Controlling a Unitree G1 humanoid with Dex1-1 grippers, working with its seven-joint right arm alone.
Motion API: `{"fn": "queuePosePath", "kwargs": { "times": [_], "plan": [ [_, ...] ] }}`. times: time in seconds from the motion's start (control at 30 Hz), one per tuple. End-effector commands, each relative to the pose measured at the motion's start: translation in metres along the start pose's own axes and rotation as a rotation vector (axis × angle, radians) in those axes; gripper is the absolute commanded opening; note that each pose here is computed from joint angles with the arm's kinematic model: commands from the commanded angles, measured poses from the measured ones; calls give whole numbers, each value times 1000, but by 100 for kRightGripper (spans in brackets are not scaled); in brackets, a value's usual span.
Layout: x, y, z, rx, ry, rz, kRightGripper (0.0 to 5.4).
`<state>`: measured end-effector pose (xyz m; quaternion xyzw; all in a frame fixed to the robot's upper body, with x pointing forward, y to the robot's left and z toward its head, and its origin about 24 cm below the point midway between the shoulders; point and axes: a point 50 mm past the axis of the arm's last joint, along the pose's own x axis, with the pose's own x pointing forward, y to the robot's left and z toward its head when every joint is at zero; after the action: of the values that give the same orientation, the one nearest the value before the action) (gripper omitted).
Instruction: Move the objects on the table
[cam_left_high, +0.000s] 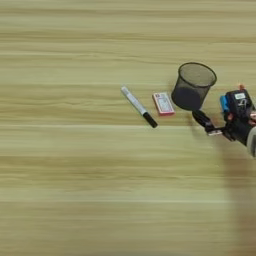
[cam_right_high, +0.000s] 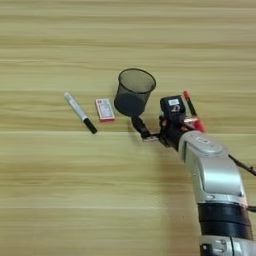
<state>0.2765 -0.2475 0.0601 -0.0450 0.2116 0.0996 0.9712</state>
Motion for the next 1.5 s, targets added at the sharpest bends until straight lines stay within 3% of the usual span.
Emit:
{"fn": "queuePosePath", "kwargs": {
  "times": [0.03, 1.5],
  "plan": [
    [3, -5, 41, -64, -142, -15, 538],
    [39, -4, 59, -65, -178, 39, 538]
  ]
}}
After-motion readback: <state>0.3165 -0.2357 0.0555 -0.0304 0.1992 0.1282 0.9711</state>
